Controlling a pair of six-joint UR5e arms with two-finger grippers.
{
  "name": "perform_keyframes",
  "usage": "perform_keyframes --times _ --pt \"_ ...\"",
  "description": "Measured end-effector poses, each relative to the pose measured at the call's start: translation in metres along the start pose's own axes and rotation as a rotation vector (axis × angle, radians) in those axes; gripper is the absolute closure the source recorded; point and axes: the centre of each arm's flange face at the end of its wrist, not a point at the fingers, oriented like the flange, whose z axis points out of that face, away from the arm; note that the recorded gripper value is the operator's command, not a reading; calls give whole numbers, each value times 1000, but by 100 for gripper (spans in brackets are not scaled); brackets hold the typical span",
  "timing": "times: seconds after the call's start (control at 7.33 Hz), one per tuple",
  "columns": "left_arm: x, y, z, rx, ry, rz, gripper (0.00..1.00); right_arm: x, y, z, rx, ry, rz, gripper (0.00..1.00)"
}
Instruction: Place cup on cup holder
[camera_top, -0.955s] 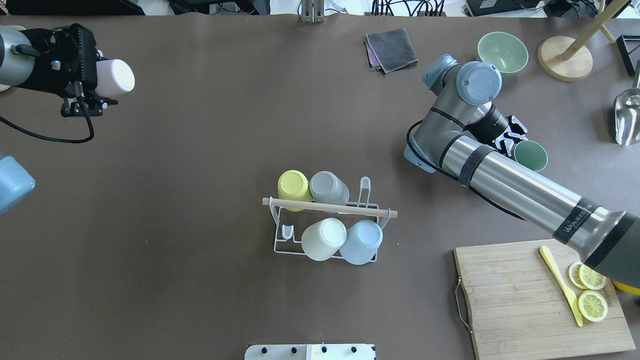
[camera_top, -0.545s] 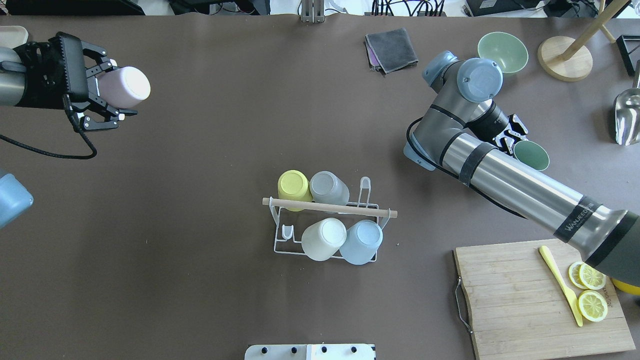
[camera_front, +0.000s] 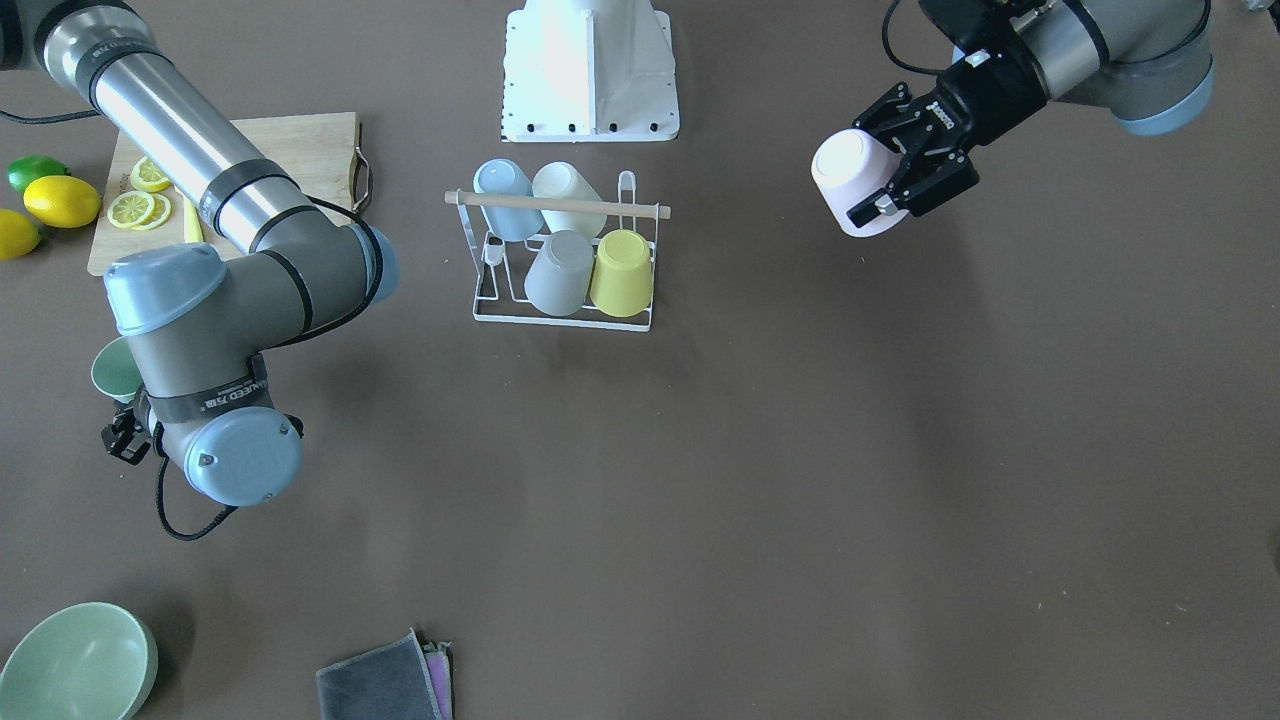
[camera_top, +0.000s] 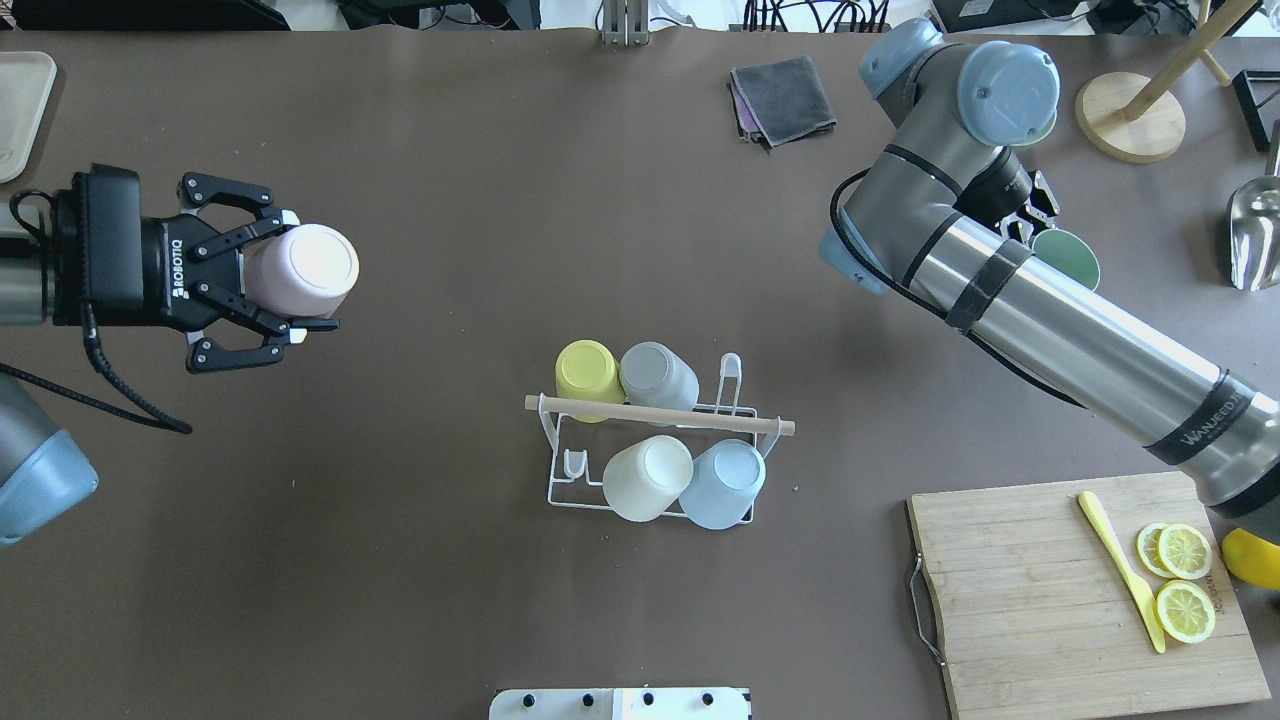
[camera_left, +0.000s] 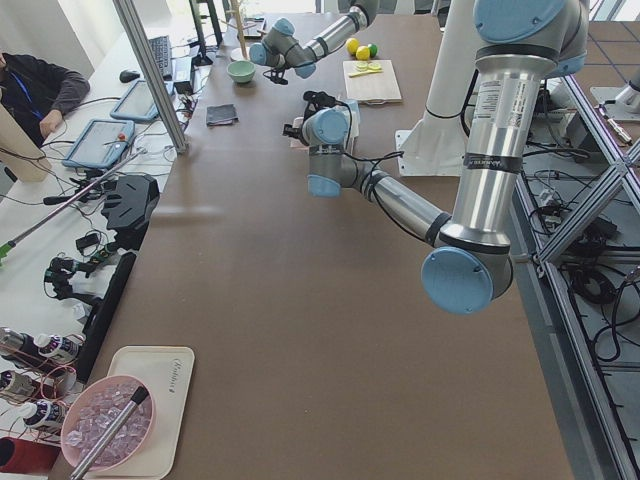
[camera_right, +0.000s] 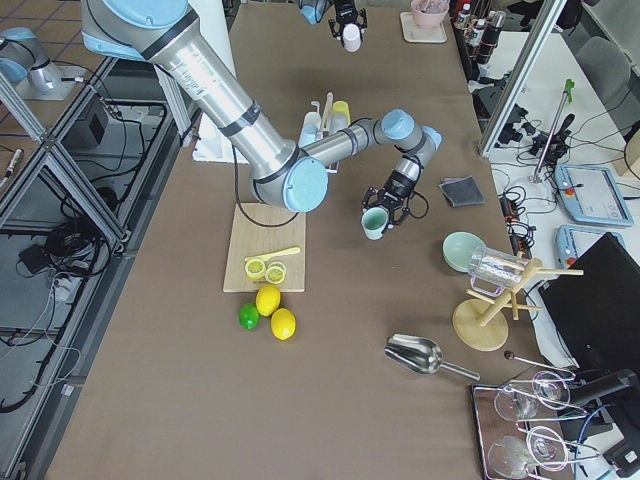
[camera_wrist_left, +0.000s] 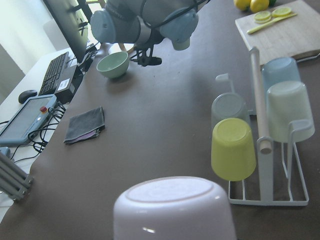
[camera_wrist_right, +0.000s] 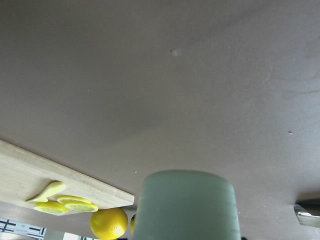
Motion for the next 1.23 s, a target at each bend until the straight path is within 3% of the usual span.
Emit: perform_keyframes --times 0.27,0.55,0.68,0.95,1.23 --pt "40 -4 6 186 81 -51 52 -16 34 -60 213 -13 -4 100" --pt "59 -4 9 304 135 -114 52 -22 70 -109 488 -38 -22 98" --pt "63 -5 10 341 156 -149 52 -20 82 -123 630 -63 -29 91" --pt "63 5 21 362 173 -189 52 -23 100 -148 888 -147 -53 100" --pt "67 7 41 399 200 -188 52 -43 118 -173 1097 -226 -42 100"
